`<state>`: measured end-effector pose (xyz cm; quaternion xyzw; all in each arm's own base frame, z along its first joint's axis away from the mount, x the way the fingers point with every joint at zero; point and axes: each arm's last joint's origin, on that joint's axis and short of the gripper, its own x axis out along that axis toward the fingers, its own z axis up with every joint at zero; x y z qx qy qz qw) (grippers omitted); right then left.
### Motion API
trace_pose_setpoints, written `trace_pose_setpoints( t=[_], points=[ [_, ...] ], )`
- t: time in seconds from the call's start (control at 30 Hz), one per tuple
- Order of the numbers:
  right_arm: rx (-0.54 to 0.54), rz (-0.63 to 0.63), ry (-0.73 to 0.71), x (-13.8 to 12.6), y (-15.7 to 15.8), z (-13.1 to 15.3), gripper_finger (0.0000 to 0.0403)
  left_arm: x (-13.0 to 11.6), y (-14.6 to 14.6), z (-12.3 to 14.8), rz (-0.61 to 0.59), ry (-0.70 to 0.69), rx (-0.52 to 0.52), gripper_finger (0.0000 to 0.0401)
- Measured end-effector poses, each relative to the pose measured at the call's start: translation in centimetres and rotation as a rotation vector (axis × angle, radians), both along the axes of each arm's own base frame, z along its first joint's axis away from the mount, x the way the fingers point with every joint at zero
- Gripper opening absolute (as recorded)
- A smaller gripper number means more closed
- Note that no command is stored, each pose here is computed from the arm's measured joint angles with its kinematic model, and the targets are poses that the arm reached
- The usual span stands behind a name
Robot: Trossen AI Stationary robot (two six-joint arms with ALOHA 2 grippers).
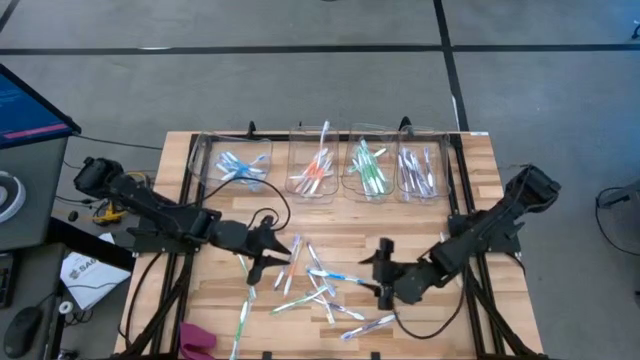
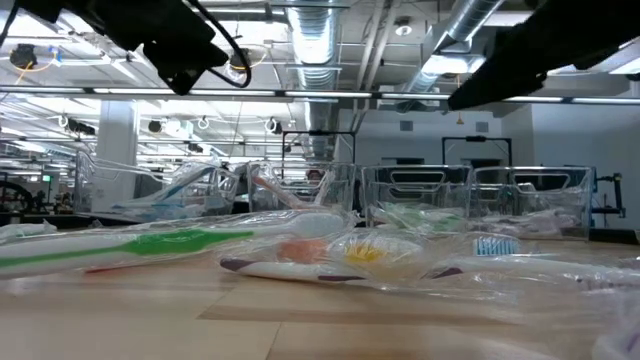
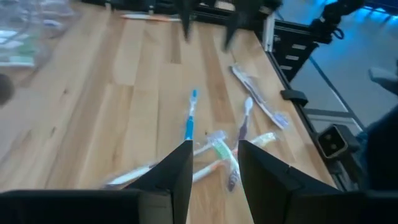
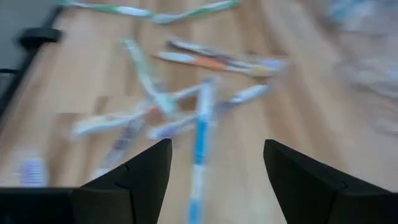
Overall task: Pick & Place Toothbrushes
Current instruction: Put the blue toothbrush into the left transparent bin
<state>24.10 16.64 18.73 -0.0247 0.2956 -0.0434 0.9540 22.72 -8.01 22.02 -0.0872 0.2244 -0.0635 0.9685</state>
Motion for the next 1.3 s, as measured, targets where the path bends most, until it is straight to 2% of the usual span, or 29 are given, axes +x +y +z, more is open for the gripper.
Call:
trace_pose_setpoints(
  t=[0.07, 0.17, 0.33, 0.57, 0.73, 0.93, 1.1, 1.3],
  points=[
    [0.041, 0.045, 0.047, 0.7, 0.0, -0.9, 0.0249, -0.1, -0.1, -0.1, 0.02, -0.015, 0.008, 0.012],
    [0.047, 0.083, 0.107, 1.4, 0.3, -2.7, 0.0249, -0.1, -0.1, -0.1, 0.037, -0.055, 0.0, 0.0122],
    [-0.058, 0.087, 0.203, 2.7, -0.1, -5.8, 0.0249, 0.0, 0.0, 0.0, 0.063, -0.115, -0.01, 0.012],
    [-0.022, 0.166, 0.276, 5.7, 0.0, -7.1, 0.0249, 0.0, 0.0, 0.1, 0.082, -0.133, -0.008, 0.0122],
    [0.059, 0.183, 0.342, 6.5, -0.9, -7.5, 0.0249, 0.1, 0.0, 0.2, 0.09, -0.143, -0.01, 0.0119],
    [0.057, 0.172, 0.354, 6.5, -1.3, -7.5, 0.0244, 0.7, -0.2, -0.6, 0.092, -0.128, -0.005, 0.0117],
    [0.053, 0.167, 0.38, 6.4, -1.5, -7.6, 0.0196, 1.7, -0.6, -1.9, 0.091, -0.118, 0.0, 0.0117],
    [0.041, 0.171, 0.394, 6.3, -1.6, -7.7, 0.0079, 2.3, -0.8, -2.7, 0.088, -0.118, 0.001, 0.0117]
  ],
)
